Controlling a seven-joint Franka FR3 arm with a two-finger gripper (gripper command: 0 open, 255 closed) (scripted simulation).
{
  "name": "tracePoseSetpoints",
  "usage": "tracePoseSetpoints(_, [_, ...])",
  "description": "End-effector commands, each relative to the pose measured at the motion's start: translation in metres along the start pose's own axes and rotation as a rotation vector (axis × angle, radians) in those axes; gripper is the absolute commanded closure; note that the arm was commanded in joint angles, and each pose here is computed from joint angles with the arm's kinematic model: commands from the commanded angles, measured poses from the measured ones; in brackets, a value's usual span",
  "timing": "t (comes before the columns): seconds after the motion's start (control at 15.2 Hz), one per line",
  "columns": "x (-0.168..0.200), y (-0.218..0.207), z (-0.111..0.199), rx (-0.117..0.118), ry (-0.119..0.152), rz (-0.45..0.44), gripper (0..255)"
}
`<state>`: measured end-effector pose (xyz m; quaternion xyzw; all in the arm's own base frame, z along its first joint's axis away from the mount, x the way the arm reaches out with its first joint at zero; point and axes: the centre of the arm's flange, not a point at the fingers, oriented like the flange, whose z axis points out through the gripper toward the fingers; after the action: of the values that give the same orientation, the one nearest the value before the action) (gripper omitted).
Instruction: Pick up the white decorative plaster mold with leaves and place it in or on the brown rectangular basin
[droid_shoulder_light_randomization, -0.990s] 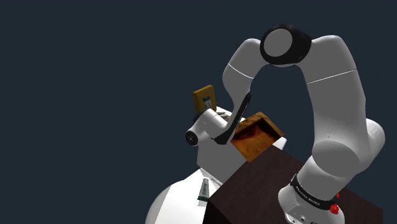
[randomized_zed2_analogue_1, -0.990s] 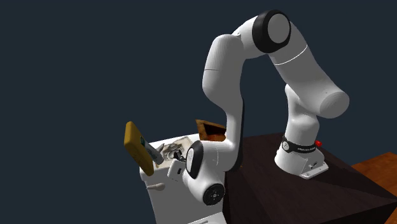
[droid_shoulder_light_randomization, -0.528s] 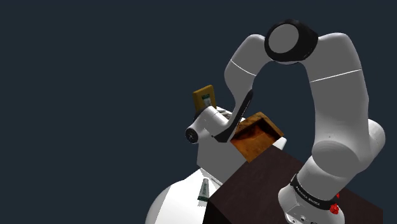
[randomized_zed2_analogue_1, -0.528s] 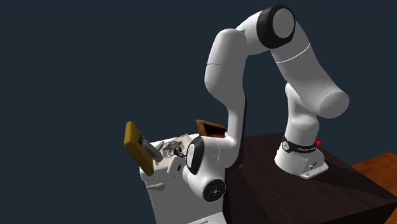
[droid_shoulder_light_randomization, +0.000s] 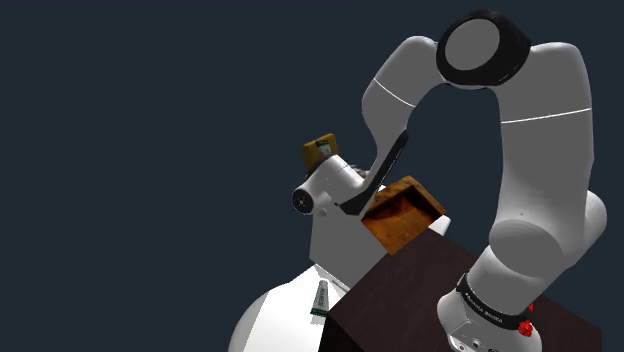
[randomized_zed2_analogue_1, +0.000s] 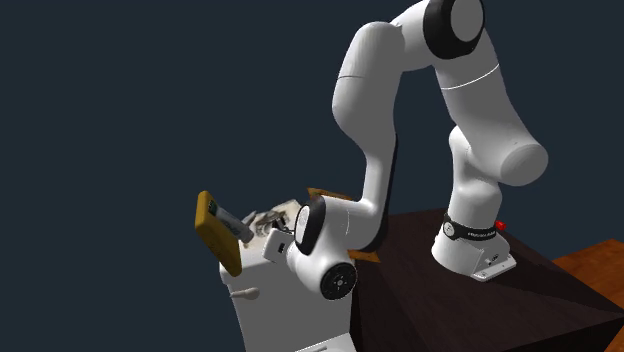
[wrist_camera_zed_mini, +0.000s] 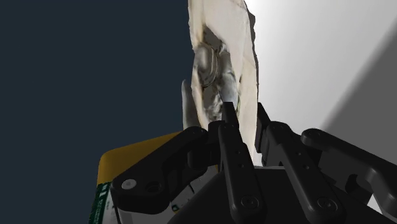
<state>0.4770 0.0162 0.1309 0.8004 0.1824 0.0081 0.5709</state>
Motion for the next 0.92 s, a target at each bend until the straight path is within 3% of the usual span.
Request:
tracePoseSetpoints(0.0, [-0.001,0.01,-0.003,0.0,0.0,0.0,255])
tracePoseSetpoints(0.86, [-0.014,0.073,-0.027,0.0,0.0,0.0,255])
